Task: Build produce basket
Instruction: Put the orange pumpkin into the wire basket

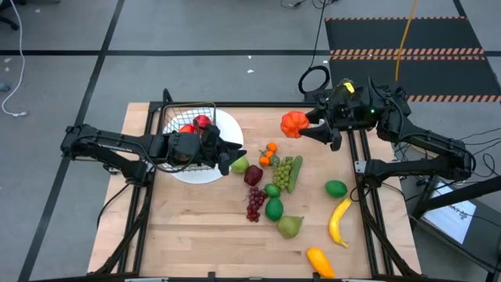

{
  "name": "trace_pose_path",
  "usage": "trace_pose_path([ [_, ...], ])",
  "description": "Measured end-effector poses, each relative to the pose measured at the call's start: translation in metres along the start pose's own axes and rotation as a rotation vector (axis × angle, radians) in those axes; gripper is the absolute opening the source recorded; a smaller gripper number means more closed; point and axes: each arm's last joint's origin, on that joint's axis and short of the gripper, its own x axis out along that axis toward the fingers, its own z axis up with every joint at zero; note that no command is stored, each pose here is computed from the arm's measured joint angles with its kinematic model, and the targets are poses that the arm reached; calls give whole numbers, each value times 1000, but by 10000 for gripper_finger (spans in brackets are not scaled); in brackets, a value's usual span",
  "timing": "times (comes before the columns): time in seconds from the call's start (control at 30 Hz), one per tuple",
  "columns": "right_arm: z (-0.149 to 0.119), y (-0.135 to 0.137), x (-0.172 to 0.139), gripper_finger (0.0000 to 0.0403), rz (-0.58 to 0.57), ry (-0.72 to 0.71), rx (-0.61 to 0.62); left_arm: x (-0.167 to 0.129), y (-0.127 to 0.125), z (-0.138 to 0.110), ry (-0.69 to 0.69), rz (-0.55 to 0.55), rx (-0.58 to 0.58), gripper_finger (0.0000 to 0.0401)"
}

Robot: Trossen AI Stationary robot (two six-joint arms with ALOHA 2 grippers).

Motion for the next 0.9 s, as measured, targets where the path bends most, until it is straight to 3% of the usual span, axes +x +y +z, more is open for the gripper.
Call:
trace_pose_path([
  [0.57,0,0,0,254,0,0,433,0,0,0,-2,2,0,188],
  [0.7,0,0,0,254,0,0,481,0,0,0,-2,2,0,188],
  [0.9,0,0,0,254,-1,0,450,0,0,0,-1,2,0,189],
])
